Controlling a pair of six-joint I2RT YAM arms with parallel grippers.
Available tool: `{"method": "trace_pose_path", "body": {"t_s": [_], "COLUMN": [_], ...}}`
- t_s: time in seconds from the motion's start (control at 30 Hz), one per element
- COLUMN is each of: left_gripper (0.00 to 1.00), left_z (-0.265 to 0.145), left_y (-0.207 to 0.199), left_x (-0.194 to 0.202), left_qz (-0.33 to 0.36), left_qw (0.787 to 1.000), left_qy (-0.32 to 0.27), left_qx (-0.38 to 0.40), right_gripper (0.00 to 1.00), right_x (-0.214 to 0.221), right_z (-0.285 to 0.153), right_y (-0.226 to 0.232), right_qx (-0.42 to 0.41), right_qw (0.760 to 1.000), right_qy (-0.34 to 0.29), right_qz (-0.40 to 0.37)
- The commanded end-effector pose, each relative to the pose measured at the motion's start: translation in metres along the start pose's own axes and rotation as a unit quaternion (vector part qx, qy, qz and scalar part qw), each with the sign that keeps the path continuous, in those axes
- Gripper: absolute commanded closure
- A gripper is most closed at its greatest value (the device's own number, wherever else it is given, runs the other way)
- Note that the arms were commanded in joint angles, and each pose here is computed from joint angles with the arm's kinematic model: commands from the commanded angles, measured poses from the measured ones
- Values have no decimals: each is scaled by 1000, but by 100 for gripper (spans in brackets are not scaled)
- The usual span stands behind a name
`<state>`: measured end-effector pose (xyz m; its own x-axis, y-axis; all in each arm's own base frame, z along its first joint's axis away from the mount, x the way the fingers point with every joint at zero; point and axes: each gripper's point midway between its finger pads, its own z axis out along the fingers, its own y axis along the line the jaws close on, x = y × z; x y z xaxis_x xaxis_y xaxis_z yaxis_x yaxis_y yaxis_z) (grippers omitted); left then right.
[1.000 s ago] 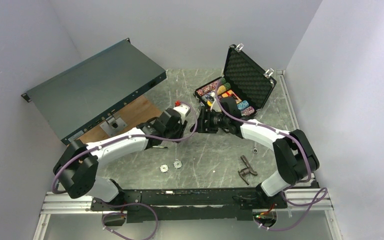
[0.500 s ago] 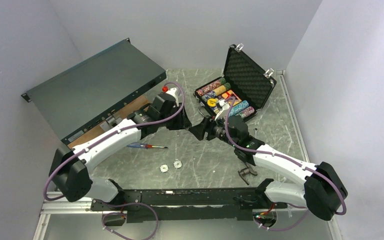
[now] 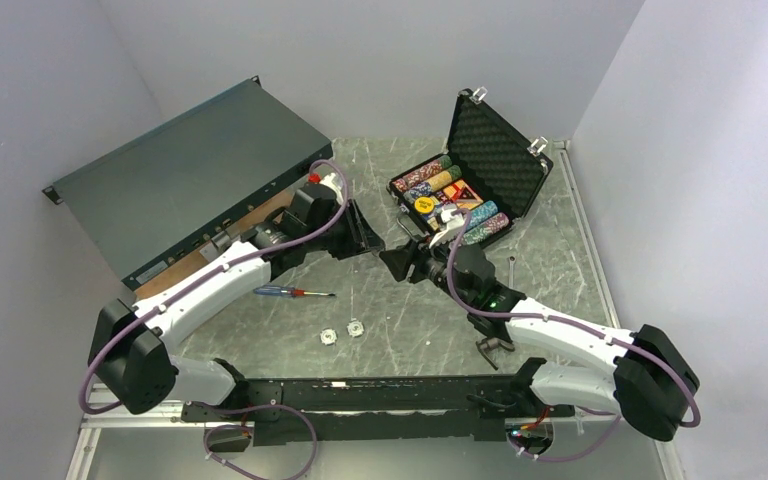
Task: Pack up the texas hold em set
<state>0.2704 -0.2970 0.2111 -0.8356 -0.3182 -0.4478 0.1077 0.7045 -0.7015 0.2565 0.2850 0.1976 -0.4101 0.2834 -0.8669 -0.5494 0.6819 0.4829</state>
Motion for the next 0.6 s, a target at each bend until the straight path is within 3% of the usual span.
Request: {"method": "trace_pose_path", "body": {"t_s": [0.0,0.57], "left_gripper": [100,100], "left_z": [-6,-3], "left_y": [-16,-11], "left_x": [-8,-1], "left_qz": [-29,-31], "left_qw": [999,997], "left_qy": [-8,5], "left_qx": [42,65], "right_gripper": [47,60], "right_x": [-24,-16], "right_z": [0,17], "right_y": [10,18], "right_qx": [-14,-31], "right_qw": [998,999], "right_qy": [-56,-34], "right_qz": [-4,2]}}
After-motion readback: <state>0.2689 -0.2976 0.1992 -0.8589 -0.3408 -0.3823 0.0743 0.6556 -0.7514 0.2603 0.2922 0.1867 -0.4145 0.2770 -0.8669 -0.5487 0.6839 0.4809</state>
